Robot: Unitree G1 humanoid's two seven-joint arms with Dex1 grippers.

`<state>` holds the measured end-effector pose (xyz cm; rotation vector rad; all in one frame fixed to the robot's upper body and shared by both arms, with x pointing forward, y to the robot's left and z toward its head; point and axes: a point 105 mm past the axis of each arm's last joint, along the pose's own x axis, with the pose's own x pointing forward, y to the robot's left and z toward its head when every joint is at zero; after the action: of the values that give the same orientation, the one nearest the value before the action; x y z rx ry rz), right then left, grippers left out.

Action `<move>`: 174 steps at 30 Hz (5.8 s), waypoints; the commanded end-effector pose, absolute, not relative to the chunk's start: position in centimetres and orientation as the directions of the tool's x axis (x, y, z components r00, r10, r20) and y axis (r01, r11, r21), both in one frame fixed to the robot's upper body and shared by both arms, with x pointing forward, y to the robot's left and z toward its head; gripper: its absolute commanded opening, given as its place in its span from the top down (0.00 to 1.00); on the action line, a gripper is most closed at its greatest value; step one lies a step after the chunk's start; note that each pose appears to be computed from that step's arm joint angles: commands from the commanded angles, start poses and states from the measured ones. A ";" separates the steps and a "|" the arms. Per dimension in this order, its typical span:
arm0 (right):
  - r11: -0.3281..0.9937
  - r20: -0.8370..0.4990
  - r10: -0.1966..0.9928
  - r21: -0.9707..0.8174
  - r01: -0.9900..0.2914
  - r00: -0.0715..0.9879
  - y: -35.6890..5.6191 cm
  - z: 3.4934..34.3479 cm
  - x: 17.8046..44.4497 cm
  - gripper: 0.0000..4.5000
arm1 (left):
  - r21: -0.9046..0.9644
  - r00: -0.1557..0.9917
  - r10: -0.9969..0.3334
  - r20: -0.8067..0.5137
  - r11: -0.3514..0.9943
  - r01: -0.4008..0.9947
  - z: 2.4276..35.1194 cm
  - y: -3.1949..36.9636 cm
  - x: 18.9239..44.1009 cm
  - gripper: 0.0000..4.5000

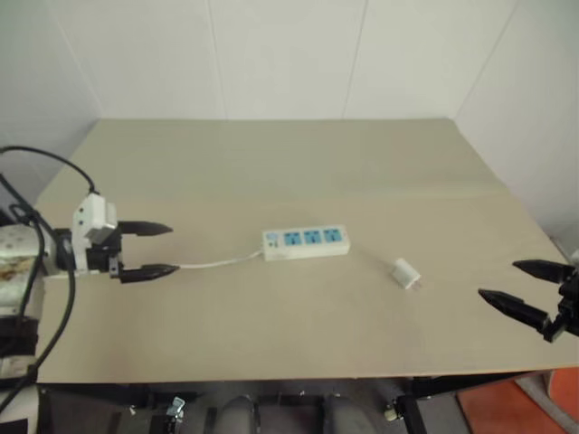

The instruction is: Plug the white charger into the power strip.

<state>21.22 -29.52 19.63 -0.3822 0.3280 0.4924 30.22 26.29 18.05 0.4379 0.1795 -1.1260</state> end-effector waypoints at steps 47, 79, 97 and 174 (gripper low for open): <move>0.667 -0.193 0.650 -0.318 -0.674 0.735 -17.4 22.5 23.9 0.00 | 0.201 0.382 -0.845 -0.374 0.328 0.923 10.3 16.0 38.8 0.00; 0.723 -0.279 0.601 -0.209 -0.658 0.749 -16.9 19.0 24.9 0.00 | -0.004 0.209 -0.964 -0.166 0.213 0.977 12.5 14.4 32.4 0.99; 0.728 -0.305 0.585 -0.211 -0.652 0.752 -17.2 18.2 25.2 0.00 | 0.010 0.268 -0.924 -0.272 0.276 0.961 12.5 16.4 29.3 0.36; 0.748 -0.438 0.474 -0.257 -0.611 0.764 -18.6 18.0 24.6 0.00 | 0.194 0.134 -0.984 -0.115 0.110 0.975 7.0 11.6 32.9 0.28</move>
<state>24.33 -18.11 16.90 -0.3744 0.3493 0.6155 33.30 11.91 7.48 0.2233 -0.0792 -1.3980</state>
